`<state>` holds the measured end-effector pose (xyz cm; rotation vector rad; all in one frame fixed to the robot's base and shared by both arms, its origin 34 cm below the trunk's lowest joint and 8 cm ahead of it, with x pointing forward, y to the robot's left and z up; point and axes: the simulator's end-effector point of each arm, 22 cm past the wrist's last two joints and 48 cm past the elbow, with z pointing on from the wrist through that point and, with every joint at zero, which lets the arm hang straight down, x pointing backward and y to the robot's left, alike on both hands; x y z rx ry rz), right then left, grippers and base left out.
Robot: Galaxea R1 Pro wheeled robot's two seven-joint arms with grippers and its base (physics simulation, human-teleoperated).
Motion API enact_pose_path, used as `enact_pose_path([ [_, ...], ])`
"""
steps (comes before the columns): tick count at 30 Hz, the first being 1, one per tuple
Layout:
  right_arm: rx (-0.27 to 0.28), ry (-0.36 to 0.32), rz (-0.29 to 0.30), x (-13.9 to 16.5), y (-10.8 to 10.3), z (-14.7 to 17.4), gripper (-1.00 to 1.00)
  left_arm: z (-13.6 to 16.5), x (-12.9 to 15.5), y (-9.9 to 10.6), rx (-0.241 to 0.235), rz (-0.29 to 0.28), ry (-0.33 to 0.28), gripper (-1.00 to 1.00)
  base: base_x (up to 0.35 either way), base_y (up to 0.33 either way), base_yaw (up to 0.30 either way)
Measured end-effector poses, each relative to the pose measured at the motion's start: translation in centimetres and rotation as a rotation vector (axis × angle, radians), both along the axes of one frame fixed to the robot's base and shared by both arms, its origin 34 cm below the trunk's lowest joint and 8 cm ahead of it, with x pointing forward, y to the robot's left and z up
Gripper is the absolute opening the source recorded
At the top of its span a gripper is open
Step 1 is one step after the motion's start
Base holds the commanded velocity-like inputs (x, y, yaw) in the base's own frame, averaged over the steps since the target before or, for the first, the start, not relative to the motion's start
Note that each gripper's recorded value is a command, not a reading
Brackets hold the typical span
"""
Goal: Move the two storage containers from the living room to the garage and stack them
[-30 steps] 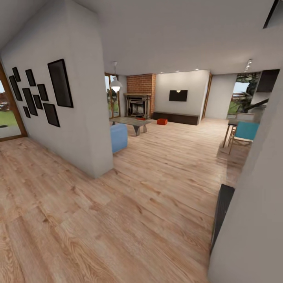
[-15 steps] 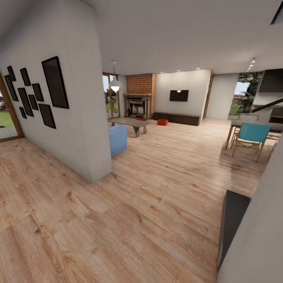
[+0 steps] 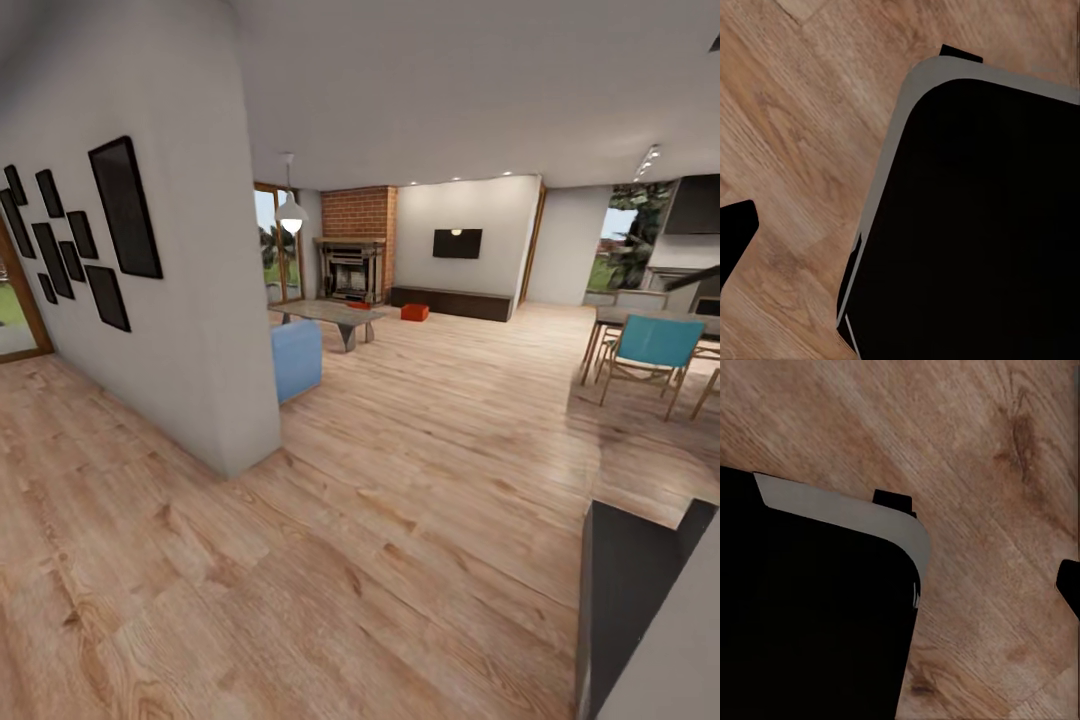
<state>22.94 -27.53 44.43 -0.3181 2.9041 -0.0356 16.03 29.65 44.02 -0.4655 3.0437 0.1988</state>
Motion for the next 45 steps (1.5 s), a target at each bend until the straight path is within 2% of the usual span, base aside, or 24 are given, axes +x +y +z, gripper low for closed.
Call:
enact_pose_path([
  [7, -0.004, 0.005, 0.006, -0.1, -0.16, -0.02, 1.0, 0.0, 0.0, 0.0, 0.0, 0.001, 0.0, 1.0, 0.323, 0.0, -0.086],
  [23, -0.004, 0.006, 0.01, -0.13, -0.15, -0.02, 1.0, 0.0, 0.01, 0.01, 0.0, 0.001, 0.0, 1.0, 0.321, 0.131, -0.239],
  [45, -0.003, 0.007, 0.012, -0.14, -0.11, -0.03, 1.0, -0.01, -0.3, 0.02, -0.002, 0.002, 0.011, 1.0, 0.318, 0.139, -0.01],
])
